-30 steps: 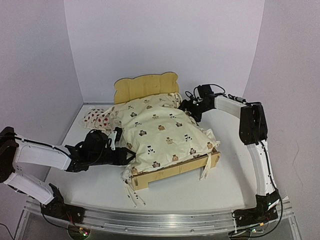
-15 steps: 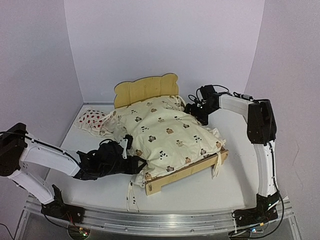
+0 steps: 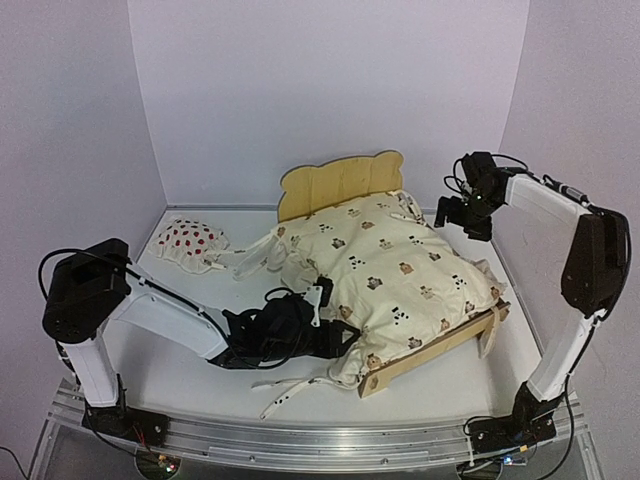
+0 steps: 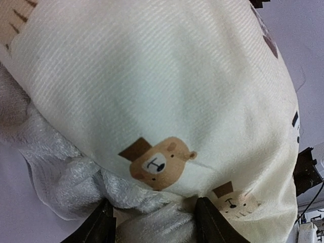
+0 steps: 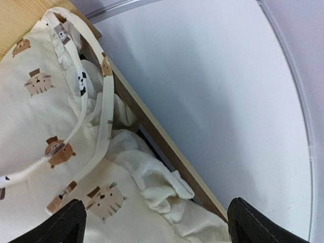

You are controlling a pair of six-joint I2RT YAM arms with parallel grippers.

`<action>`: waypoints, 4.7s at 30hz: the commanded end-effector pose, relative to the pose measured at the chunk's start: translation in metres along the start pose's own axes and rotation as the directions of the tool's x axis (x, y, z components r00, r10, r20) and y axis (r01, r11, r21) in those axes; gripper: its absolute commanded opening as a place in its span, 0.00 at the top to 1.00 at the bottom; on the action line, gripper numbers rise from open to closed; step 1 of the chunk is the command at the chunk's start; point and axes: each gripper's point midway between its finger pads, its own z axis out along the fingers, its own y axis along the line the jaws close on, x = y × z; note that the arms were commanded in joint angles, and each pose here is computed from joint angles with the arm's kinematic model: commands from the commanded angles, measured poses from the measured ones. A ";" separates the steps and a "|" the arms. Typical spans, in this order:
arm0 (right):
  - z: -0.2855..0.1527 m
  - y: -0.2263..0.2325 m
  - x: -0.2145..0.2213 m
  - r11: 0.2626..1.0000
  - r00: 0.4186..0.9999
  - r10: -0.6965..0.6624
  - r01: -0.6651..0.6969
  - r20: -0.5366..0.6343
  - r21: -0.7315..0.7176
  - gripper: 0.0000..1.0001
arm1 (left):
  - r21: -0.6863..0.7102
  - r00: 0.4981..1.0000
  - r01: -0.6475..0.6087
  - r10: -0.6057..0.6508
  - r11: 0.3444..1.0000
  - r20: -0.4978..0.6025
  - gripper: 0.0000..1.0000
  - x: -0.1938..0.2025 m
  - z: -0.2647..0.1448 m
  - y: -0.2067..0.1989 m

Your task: Set up the pet bed

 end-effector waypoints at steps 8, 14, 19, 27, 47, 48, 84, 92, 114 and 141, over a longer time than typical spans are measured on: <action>-0.085 -0.068 -0.017 0.941 0.974 -0.053 -0.024 0.218 0.337 0.02 | 0.049 0.971 -0.113 0.121 0.992 -0.207 0.45 0.051 0.009 -0.014; -0.114 -0.060 -0.022 0.963 0.961 -0.036 -0.040 0.276 0.268 0.02 | -0.058 0.941 -0.272 0.253 0.961 -0.223 0.36 0.031 -0.013 -0.004; -0.125 -0.056 -0.008 0.979 0.965 -0.007 -0.047 0.262 0.199 0.02 | -0.195 0.917 -0.368 0.321 0.909 -0.237 0.25 0.003 -0.048 0.007; -0.122 -0.038 0.054 0.995 0.987 0.103 -0.103 0.123 -0.009 0.02 | -0.361 0.882 -0.466 0.458 0.808 -0.115 0.20 -0.101 -0.076 0.031; -0.140 -0.009 0.160 0.940 0.994 0.065 -0.090 -0.085 -0.330 0.02 | -0.131 0.658 -0.719 0.729 0.683 0.187 0.23 -0.319 -0.048 0.112; -0.143 -0.008 0.162 0.936 0.994 0.067 -0.092 -0.084 -0.341 0.02 | -0.113 0.661 -0.717 0.723 0.688 0.202 0.24 -0.323 -0.042 0.117; -0.084 0.002 0.242 0.922 0.944 0.173 -0.255 -0.280 -0.290 0.08 | -0.171 0.709 -0.643 0.665 0.746 0.234 0.88 -0.334 0.008 0.193; -0.126 -0.028 0.226 0.969 0.971 0.139 -0.174 -0.193 -0.177 0.02 | -0.203 0.730 -0.612 0.645 0.764 0.225 0.92 -0.329 -0.003 0.196; -0.066 -0.038 0.250 0.977 0.957 0.168 -0.194 -0.235 -0.092 0.02 | -0.328 0.824 -0.479 0.546 0.814 0.153 0.91 -0.286 -0.041 0.224; -0.010 -0.054 0.117 0.975 0.962 0.209 -0.218 -0.174 -0.037 0.02 | -0.352 0.997 -0.005 0.031 0.936 0.067 0.92 -0.104 -0.102 0.155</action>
